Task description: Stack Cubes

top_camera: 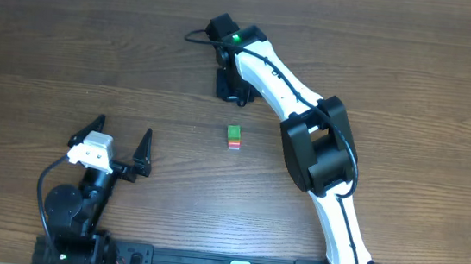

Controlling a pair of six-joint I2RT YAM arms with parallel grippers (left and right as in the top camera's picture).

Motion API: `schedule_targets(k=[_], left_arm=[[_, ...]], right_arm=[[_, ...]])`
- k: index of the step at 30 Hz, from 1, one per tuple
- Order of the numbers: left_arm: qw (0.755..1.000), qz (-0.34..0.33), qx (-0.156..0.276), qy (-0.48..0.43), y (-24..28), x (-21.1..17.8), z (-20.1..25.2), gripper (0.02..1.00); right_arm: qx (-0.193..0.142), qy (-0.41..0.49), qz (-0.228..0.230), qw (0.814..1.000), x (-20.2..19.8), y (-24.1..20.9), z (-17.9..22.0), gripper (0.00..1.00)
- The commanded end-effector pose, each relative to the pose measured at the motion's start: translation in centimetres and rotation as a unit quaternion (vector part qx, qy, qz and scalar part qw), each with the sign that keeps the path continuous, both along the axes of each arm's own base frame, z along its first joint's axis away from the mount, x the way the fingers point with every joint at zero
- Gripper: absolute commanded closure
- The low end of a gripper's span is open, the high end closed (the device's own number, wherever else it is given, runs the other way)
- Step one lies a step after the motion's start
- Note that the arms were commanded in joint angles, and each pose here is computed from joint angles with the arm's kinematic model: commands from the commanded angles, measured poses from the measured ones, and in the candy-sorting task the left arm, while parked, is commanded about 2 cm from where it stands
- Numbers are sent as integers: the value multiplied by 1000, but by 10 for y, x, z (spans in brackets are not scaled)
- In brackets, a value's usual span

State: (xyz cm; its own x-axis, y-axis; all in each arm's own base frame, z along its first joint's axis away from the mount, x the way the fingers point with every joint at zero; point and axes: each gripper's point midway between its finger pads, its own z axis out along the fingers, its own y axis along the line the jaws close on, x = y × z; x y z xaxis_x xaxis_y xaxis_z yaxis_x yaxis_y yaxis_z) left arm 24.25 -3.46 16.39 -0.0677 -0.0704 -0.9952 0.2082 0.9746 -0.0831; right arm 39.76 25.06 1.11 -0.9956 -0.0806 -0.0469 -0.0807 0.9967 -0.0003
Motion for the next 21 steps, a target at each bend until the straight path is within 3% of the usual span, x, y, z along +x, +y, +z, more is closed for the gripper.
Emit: schedule_targets(k=[1, 6, 12, 16, 21], left_arm=[[1000, -5, 7, -2, -1, 0, -1, 20], [1000, -5, 7, -2, -1, 0, -1, 20], [1000, -5, 7, -2, -1, 0, -1, 20], [1000, -5, 7, -2, -1, 0, -1, 23], [1000, -5, 7, -2, -1, 0, -1, 20]], right_arm=[[32, -47, -4, 998, 12, 5, 54, 816], [48, -96, 0, 994, 8, 3, 114, 833], [39, -127, 14, 991, -23, -5, 172, 844], [20, -102, 0, 995, -58, -14, 182, 869], [4, -73, -7, 997, -91, -16, 166, 864]])
